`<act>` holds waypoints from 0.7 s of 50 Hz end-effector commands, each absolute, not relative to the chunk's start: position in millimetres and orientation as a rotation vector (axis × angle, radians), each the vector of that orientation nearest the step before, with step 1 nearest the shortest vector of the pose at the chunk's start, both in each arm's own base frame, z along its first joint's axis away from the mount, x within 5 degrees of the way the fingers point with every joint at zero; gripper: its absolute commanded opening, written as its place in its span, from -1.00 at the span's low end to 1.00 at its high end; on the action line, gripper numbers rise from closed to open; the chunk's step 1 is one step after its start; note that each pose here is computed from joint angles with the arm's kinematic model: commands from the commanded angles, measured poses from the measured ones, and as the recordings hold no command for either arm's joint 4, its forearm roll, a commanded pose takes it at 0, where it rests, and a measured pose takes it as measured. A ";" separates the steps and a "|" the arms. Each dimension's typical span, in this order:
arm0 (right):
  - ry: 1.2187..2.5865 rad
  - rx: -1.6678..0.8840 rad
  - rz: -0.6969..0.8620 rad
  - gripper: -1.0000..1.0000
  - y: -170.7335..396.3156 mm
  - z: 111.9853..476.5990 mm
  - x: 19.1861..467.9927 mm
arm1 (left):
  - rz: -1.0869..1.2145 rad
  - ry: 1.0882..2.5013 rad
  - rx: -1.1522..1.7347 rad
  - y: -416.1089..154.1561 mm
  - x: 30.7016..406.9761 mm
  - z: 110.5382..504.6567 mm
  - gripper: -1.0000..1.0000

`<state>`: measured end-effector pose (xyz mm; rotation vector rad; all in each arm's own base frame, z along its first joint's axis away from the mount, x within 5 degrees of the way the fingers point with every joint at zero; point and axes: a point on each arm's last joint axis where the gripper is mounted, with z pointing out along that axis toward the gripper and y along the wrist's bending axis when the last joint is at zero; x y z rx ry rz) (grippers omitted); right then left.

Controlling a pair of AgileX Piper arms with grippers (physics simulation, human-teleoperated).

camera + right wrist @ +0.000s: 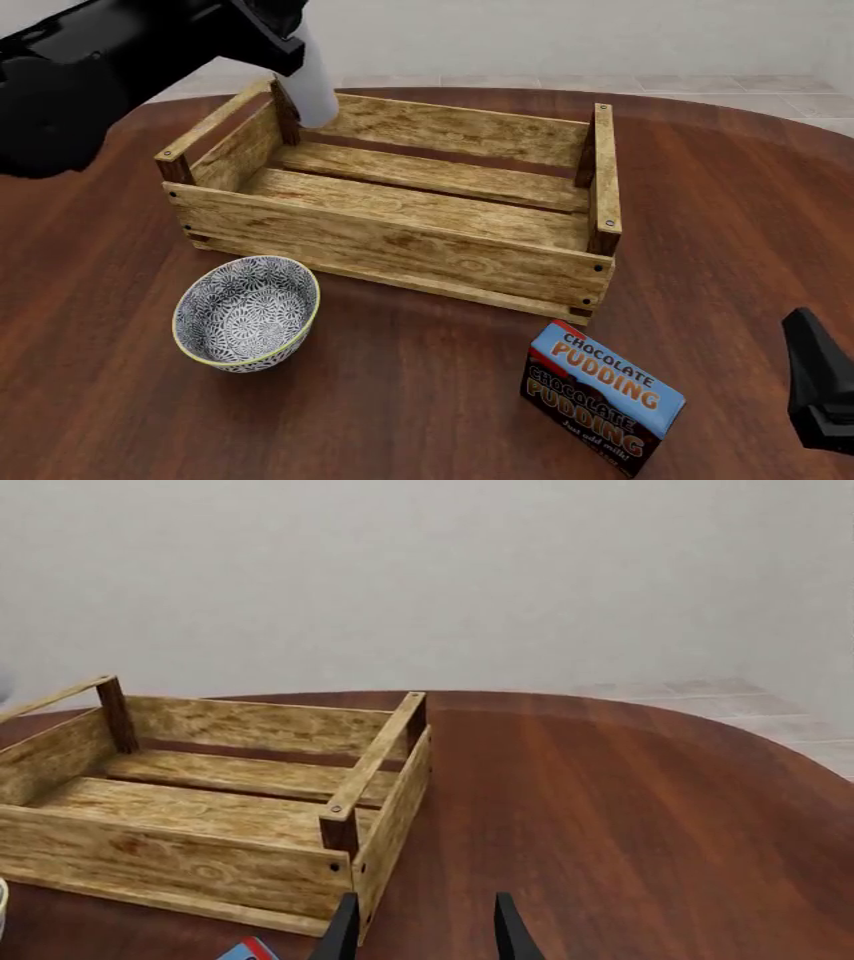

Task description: Pick up the salad dressing and put it in the tray.

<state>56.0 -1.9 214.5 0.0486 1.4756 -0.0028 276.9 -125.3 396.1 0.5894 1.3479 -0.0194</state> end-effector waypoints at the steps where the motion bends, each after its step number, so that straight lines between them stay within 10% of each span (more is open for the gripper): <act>1: 1.475 0.049 -0.002 1.00 -1.9 214.1 56.0 | -0.005 1.343 0.623 -136.5 292.0 395.6 -1.00; 35: 1.467 0.058 0.005 1.00 -2.0 215.0 55.9 | 0.014 1.428 0.688 -160.3 340.6 369.7 -1.00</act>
